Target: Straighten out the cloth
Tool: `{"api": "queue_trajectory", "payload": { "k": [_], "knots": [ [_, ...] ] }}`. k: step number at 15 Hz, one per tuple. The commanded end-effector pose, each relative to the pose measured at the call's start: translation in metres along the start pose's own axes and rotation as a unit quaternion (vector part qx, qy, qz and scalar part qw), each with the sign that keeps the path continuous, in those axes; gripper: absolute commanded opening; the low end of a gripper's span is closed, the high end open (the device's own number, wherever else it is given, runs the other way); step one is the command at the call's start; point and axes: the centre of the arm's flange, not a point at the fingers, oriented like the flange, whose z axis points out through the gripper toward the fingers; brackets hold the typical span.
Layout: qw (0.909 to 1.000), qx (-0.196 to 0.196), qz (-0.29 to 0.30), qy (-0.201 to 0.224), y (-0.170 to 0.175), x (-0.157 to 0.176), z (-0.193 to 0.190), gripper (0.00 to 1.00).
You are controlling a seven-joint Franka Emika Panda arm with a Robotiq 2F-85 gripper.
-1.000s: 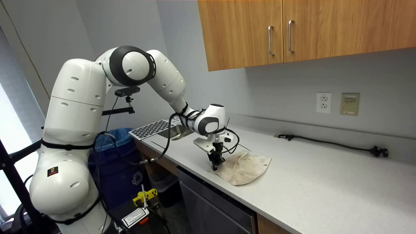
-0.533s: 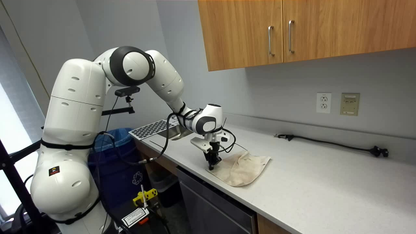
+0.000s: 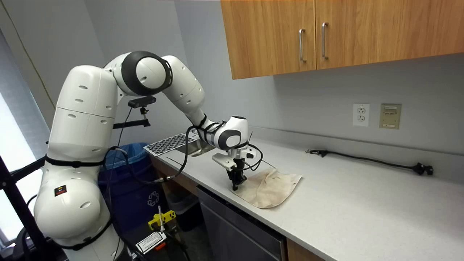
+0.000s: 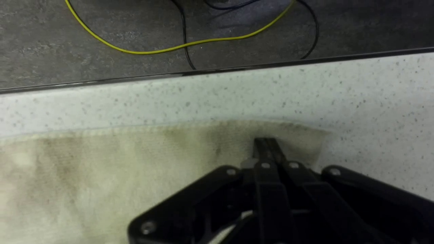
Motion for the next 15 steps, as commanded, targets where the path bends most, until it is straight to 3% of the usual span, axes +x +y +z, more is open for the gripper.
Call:
{"api": "queue_trajectory", "payload": {
  "k": [1, 11, 15],
  "knots": [
    [0.9999, -0.010, 0.003, -0.001, 0.010, -0.012, -0.007, 0.00],
    [0.9954, -0.050, 0.002, 0.082, 0.046, 0.030, -0.066, 0.00],
    [0.9826, -0.106, -0.006, 0.152, 0.074, 0.069, -0.087, 0.00]
  ]
}}
